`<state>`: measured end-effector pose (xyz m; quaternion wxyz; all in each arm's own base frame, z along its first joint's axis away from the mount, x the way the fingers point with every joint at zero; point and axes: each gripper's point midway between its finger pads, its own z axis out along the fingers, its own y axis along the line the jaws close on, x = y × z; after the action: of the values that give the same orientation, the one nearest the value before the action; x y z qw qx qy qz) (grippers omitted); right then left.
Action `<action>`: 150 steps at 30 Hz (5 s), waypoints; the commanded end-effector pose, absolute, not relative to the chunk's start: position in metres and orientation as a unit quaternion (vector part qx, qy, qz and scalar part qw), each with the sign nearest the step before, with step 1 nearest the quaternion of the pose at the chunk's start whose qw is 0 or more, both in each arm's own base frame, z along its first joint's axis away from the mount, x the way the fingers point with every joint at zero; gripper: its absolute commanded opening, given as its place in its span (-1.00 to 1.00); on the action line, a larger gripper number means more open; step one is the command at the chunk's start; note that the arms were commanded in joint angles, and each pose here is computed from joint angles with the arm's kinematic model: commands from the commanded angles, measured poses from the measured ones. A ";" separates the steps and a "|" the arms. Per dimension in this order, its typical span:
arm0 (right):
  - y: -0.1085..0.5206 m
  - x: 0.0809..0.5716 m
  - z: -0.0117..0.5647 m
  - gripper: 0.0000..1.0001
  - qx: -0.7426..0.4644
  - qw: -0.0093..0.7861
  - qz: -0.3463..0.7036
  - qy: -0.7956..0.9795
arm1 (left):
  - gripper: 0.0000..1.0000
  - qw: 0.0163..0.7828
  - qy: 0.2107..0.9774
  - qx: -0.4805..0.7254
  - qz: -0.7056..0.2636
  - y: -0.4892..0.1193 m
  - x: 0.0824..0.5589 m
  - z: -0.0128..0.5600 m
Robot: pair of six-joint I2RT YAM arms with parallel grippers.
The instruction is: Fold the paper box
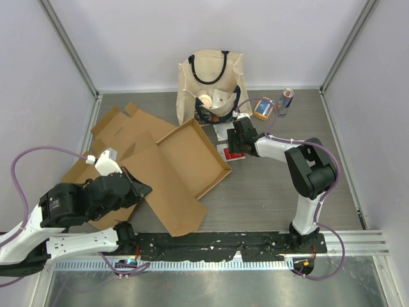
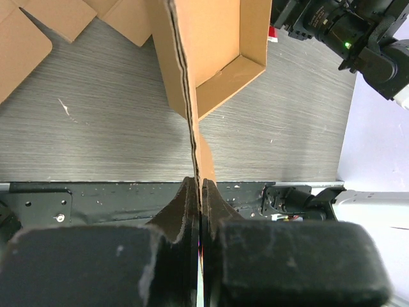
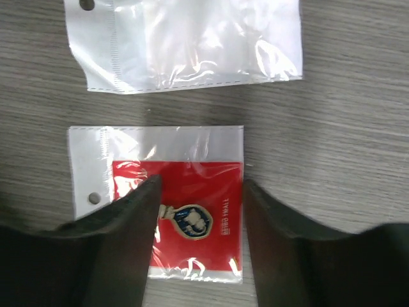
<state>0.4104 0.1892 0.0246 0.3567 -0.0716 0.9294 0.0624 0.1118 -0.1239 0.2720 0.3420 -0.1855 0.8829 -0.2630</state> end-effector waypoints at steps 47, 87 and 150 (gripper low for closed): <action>0.173 0.405 0.035 0.54 -0.169 0.313 0.192 0.915 | -1.00 0.326 0.916 -0.128 -0.197 -0.115 0.103 0.244; 0.182 0.307 0.200 -0.98 -0.052 0.475 0.074 0.875 | -1.00 0.308 0.923 -0.087 -0.215 -0.148 0.104 0.249; 0.338 0.098 0.340 -0.97 -0.179 0.523 0.144 0.821 | 0.41 0.449 0.750 0.040 -0.484 -0.192 0.104 0.356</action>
<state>0.0882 0.3574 0.3044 0.5222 -0.2838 0.8012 0.0687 0.1058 -0.1567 0.3291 0.3936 -0.0951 0.7934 -0.4545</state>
